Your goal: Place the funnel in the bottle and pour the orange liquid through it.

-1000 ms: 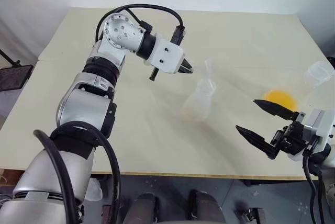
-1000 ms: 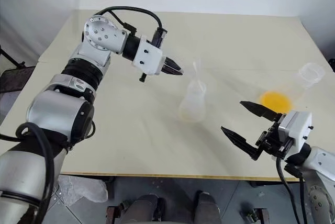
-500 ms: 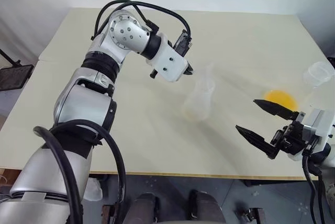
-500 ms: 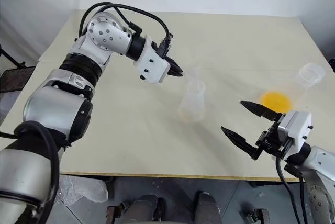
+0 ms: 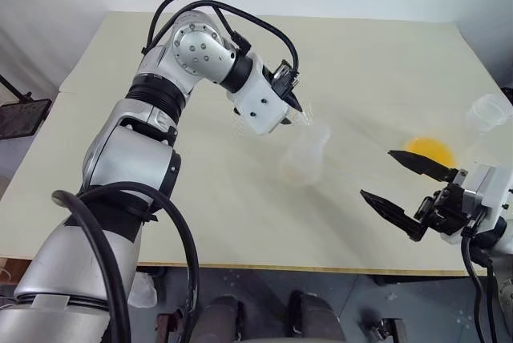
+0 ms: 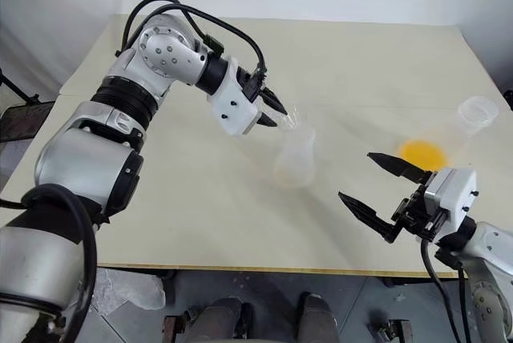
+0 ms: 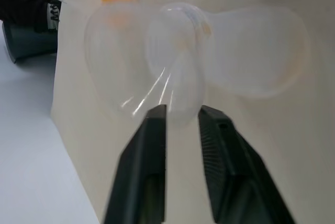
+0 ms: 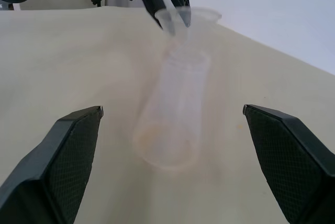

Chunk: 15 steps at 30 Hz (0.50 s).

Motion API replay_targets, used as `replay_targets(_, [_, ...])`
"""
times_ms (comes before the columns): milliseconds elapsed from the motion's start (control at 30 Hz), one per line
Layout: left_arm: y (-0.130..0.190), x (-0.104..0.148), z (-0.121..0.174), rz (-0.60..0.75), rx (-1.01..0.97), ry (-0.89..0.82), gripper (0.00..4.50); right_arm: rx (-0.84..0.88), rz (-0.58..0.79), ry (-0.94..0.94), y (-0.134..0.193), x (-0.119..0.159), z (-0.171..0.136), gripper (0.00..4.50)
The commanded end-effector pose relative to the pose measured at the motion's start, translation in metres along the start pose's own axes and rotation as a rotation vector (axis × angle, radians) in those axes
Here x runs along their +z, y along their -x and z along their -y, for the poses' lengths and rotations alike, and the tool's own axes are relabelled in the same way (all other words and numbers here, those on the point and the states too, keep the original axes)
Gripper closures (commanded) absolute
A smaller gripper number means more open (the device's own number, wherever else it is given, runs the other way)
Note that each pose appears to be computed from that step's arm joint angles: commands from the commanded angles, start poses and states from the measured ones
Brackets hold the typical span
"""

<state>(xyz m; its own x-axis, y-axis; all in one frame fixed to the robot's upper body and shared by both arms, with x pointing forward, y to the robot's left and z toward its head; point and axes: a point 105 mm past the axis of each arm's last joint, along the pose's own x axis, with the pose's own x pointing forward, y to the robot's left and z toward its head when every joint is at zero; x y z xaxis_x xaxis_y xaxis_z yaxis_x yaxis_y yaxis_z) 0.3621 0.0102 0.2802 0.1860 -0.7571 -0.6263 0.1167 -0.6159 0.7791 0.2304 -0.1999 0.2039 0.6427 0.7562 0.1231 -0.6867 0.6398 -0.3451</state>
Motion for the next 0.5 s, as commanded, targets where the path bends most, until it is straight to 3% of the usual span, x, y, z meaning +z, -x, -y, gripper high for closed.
replay_targets(33, [0.01,0.009,-0.021,0.003,0.04,-0.085,2.03,0.002,0.015,0.035,0.001,0.006,0.001,0.0])
replay_targets(233, [0.012,0.013,-0.024,0.009,0.051,-0.124,0.13,0.004,0.016,0.039,0.0,0.005,0.001,0.0])
replay_targets(300, [0.014,0.014,-0.027,0.026,0.076,-0.108,0.06,0.004,0.017,0.04,0.0,0.006,0.001,0.0])
replay_targets(400, [0.03,0.008,-0.034,0.093,0.207,0.079,0.06,-0.016,0.01,0.047,0.004,0.006,0.004,0.0])
replay_targets(500, [0.039,0.001,-0.021,0.179,0.235,0.249,0.06,-0.047,-0.012,0.04,0.011,0.004,0.005,0.0])
